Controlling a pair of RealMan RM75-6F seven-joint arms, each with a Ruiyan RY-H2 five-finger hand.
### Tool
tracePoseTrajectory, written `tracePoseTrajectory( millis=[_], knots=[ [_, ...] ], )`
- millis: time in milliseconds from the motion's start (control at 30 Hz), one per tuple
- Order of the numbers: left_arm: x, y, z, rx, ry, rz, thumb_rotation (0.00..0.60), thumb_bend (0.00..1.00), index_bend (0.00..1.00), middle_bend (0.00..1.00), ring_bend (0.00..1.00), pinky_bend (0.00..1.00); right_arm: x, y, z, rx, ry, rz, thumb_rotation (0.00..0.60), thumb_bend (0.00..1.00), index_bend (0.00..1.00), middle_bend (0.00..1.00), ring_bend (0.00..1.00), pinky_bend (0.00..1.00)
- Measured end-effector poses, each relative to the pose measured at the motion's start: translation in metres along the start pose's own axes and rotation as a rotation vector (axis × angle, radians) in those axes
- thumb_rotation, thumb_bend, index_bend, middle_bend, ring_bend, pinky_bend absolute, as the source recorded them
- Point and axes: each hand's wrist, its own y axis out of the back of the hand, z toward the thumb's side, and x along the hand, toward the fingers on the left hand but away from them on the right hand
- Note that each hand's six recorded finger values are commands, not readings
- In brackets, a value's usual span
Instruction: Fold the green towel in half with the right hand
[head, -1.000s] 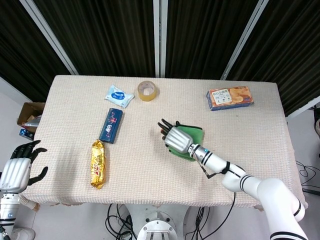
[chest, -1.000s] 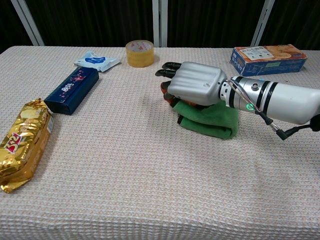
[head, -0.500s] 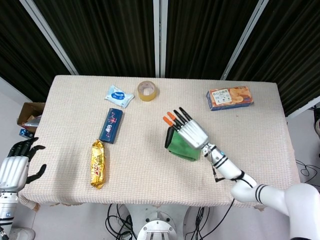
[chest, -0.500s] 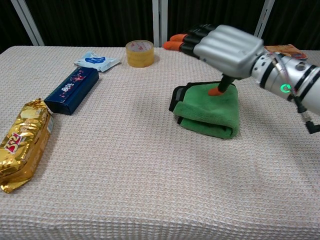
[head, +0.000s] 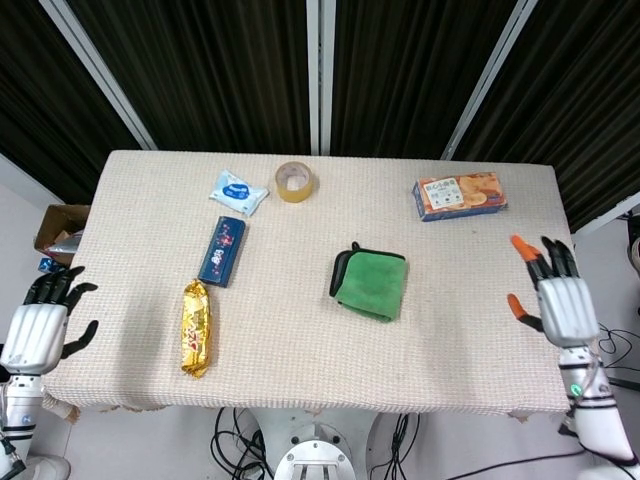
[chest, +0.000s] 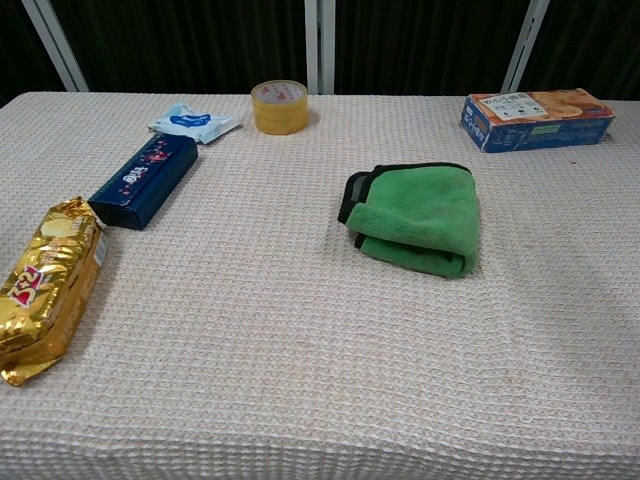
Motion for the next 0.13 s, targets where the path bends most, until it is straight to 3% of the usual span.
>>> tracePoseTrajectory(
  millis=[133],
  knots=[
    [-0.001, 0.000, 0.007, -0.003, -0.020, -0.013, 0.600, 0.30, 0.29, 0.14, 0.14, 0.13, 0.046, 0.005, -0.029, -0.080, -0.085, 0.012, 0.600, 0.26, 0.11, 0.16, 0.00, 0.00]
  ],
)
